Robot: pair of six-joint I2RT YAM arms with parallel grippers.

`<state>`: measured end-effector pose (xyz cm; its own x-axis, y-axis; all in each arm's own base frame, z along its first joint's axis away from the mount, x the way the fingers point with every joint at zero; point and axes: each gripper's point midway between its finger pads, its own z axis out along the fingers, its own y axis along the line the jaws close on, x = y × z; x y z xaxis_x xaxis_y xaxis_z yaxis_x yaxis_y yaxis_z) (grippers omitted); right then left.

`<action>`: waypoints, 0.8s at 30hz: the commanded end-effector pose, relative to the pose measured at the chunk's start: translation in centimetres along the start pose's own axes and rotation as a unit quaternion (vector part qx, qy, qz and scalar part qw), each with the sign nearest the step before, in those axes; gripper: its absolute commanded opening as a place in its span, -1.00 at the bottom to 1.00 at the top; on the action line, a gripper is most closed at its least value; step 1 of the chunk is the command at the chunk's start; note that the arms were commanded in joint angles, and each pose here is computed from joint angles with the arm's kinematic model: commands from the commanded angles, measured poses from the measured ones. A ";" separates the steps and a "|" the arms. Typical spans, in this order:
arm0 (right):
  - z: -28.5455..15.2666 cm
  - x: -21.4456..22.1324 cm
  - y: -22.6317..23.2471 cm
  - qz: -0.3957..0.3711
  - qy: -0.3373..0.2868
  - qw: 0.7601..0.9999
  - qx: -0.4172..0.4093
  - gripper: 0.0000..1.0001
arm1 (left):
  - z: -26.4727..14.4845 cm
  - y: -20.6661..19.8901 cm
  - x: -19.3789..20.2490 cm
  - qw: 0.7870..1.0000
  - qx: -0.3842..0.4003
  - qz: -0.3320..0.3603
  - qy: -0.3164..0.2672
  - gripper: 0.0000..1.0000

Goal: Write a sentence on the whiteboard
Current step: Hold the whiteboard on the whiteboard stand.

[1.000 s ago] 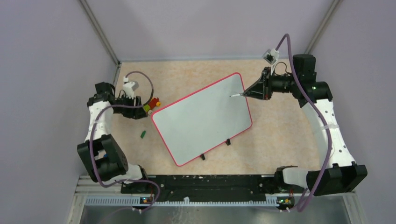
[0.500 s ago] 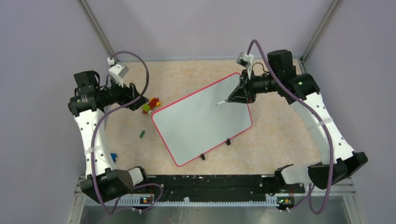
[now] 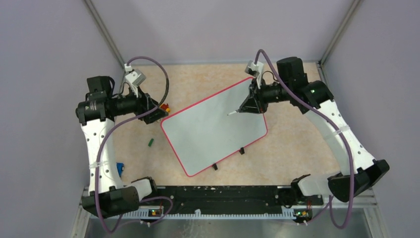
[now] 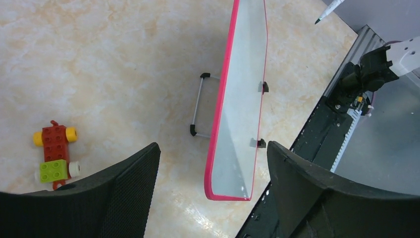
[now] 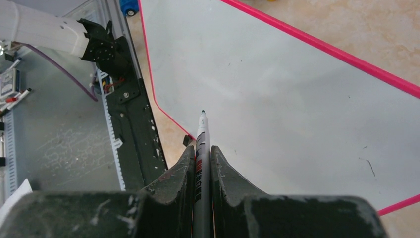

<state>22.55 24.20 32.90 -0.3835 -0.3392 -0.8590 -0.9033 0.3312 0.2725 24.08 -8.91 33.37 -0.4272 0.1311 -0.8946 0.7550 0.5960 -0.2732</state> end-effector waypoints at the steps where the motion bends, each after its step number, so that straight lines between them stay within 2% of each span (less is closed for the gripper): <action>1: 0.7 -1.5 0.0 -0.055 0.008 0.998 0.013 -1.00 | 0.3 -0.3 0.5 1.000 0.007 -0.010 -0.005 0.68; 7: 3.9 -0.5 -0.6 -0.084 0.063 0.994 -0.003 -1.00 | 1.5 0.8 1.4 0.999 0.028 -0.030 -0.004 0.78; 13: 4.0 -0.9 1.3 -0.111 0.078 0.990 -0.029 -1.00 | 1.5 0.8 1.7 0.999 0.019 -0.027 -0.006 0.82; 17: 4.6 0.8 1.5 -0.105 0.098 0.989 -0.035 -1.00 | 1.7 -0.2 2.7 0.999 0.032 -0.025 -0.018 0.81; 21: 4.8 1.3 1.8 -0.102 0.086 0.990 -0.037 -1.00 | 1.9 -1.4 2.9 0.997 0.057 -0.036 -0.040 0.81; 24: 4.8 0.5 2.3 -0.096 0.038 0.994 -0.025 -1.00 | 1.7 -2.2 2.9 0.996 0.069 -0.035 -0.046 0.80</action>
<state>21.79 28.45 28.11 -0.2779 -0.5700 -0.7732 -0.9594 0.2052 0.1935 22.72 -10.24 28.98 -0.5075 0.0428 -0.8606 0.7323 0.5477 -0.4046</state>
